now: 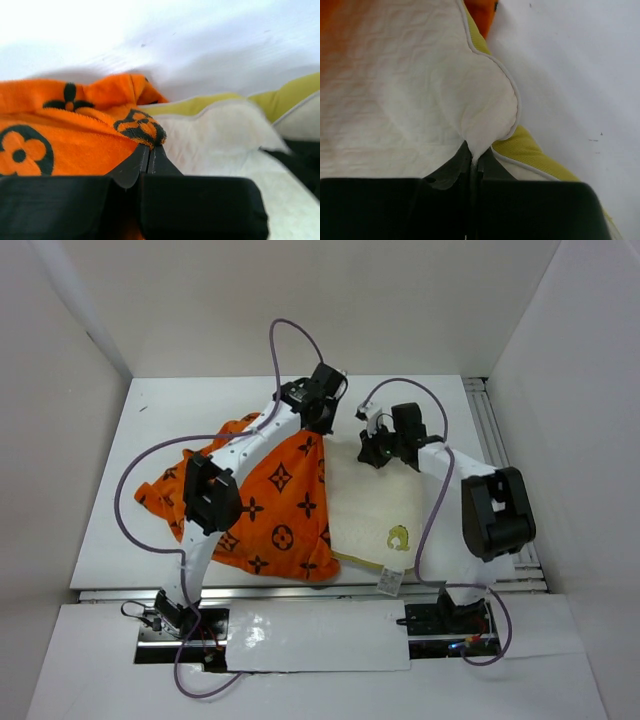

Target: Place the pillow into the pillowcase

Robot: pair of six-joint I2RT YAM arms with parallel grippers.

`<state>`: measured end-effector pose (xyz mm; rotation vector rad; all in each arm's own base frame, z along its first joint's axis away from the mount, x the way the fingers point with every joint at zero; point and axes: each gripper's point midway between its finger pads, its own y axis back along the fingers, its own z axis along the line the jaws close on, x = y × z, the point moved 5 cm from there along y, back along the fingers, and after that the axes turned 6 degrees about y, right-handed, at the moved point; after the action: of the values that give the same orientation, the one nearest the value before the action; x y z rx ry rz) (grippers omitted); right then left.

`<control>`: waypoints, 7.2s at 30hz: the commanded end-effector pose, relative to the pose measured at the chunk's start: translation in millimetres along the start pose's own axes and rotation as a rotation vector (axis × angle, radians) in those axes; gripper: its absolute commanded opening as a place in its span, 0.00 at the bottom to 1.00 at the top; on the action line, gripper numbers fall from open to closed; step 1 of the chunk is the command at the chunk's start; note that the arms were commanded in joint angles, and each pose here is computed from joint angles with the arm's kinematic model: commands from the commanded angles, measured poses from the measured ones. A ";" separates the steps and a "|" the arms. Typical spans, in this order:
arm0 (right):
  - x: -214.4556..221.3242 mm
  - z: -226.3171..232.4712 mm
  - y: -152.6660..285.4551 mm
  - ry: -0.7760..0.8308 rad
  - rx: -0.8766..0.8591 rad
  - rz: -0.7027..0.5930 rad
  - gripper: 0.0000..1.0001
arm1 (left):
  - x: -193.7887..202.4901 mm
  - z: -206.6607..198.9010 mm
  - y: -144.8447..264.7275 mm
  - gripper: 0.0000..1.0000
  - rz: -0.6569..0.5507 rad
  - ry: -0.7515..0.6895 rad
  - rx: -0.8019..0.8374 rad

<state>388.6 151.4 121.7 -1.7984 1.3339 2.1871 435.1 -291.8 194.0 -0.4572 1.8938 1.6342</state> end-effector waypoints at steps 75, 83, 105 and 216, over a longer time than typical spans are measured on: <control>52.6 139.2 151.5 -0.660 0.339 0.098 1.00 | 148.5 -19.8 154.0 1.00 -0.028 0.129 0.088; 34.8 122.1 88.6 -0.631 0.346 0.019 1.00 | 221.7 4.6 175.8 0.97 0.076 0.217 0.071; -13.3 168.2 130.9 -0.288 0.195 0.041 1.00 | 256.8 22.8 145.7 0.94 0.086 0.195 -0.065; -37.3 67.9 -15.2 -0.763 -0.001 -0.328 0.05 | 26.5 29.7 11.1 0.00 0.097 0.104 -0.122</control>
<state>357.0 197.8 112.8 -0.7180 1.0135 2.2303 401.2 -243.5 158.4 -0.4744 1.9047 1.9695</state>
